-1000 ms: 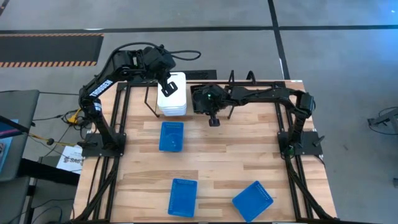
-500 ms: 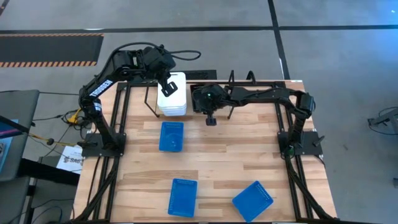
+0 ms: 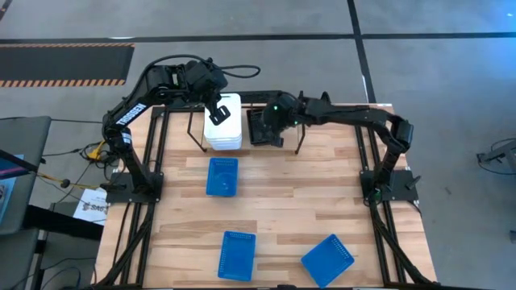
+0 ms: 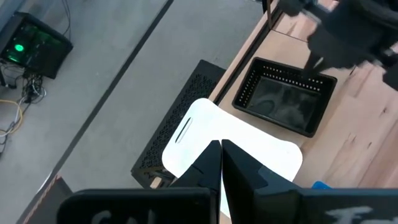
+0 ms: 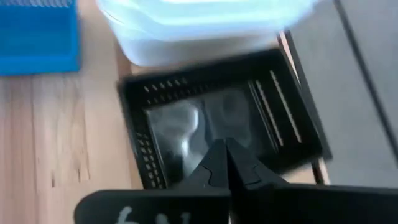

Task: Stack baskets on shelf by color
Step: Stack the black bin on top of the black bin on the shelf

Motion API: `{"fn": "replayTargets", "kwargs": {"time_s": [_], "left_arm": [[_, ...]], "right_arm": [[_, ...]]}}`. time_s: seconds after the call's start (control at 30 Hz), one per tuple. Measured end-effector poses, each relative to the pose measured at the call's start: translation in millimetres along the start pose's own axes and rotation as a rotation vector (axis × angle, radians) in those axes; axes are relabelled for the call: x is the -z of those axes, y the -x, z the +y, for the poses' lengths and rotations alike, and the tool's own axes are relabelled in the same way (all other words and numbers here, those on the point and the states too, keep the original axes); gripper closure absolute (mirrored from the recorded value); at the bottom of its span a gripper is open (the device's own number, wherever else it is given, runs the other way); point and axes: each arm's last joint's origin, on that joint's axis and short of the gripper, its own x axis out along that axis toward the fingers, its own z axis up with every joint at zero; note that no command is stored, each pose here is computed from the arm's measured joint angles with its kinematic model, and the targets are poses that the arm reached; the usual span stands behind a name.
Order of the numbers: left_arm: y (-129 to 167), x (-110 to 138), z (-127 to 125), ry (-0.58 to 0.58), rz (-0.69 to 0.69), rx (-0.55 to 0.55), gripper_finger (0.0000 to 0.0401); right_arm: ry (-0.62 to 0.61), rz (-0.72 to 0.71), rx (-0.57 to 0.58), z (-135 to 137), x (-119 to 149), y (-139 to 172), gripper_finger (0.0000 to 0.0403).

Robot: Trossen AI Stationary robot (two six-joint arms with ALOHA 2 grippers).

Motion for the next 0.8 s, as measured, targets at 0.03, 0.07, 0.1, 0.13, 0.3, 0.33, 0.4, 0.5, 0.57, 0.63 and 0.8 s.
{"fn": "replayTargets", "kwargs": {"time_s": [0.03, 0.07, 0.1, 0.13, 0.3, 0.33, 0.4, 0.5, 0.57, 0.63, 0.8], "left_arm": [[0, 0, 0, -0.003, 0.000, 0.000, 0.0401], [0, 0, 0, -0.006, 0.000, 0.000, 0.0401], [0, 0, 0, -0.010, 0.000, 0.000, 0.0401], [0, 0, 0, -0.013, 0.000, 0.000, 0.0401], [0, 0, 0, -0.028, 0.000, 0.000, 0.0401], [0, 0, 0, -0.029, 0.000, 0.000, 0.0401], [0, 0, 0, -0.033, 0.000, 0.000, 0.0401], [0, 0, 0, -0.043, 0.000, 0.000, 0.0401], [0, 0, 0, -0.044, 0.000, 0.000, 0.0401], [0, 0, 0, -0.044, 0.000, 0.000, 0.0401], [0, 0, 0, -0.062, 0.000, 0.000, 0.0401]], "right_arm": [[-0.025, 0.018, 0.000, -2, 1, 0, 0.0402], [-0.052, 0.030, 0.001, -3, 3, -1, 0.0402], [-0.078, 0.044, 0.000, -4, 4, -2, 0.0402], [-0.096, 0.058, -0.002, -4, 6, -2, 0.0402], [-0.148, 0.103, -0.014, -1, 10, -1, 0.0402], [-0.155, 0.111, -0.017, 0, 10, -1, 0.0402], [-0.179, 0.132, -0.022, 2, 12, -1, 0.0402], [-0.211, 0.191, -0.032, 5, 17, 0, 0.0402], [-0.220, 0.212, -0.034, 5, 19, 0, 0.0402], [-0.230, 0.221, -0.035, 7, 21, -2, 0.0402], [-0.267, 0.230, -0.032, 8, 24, -4, 0.0402]]}}
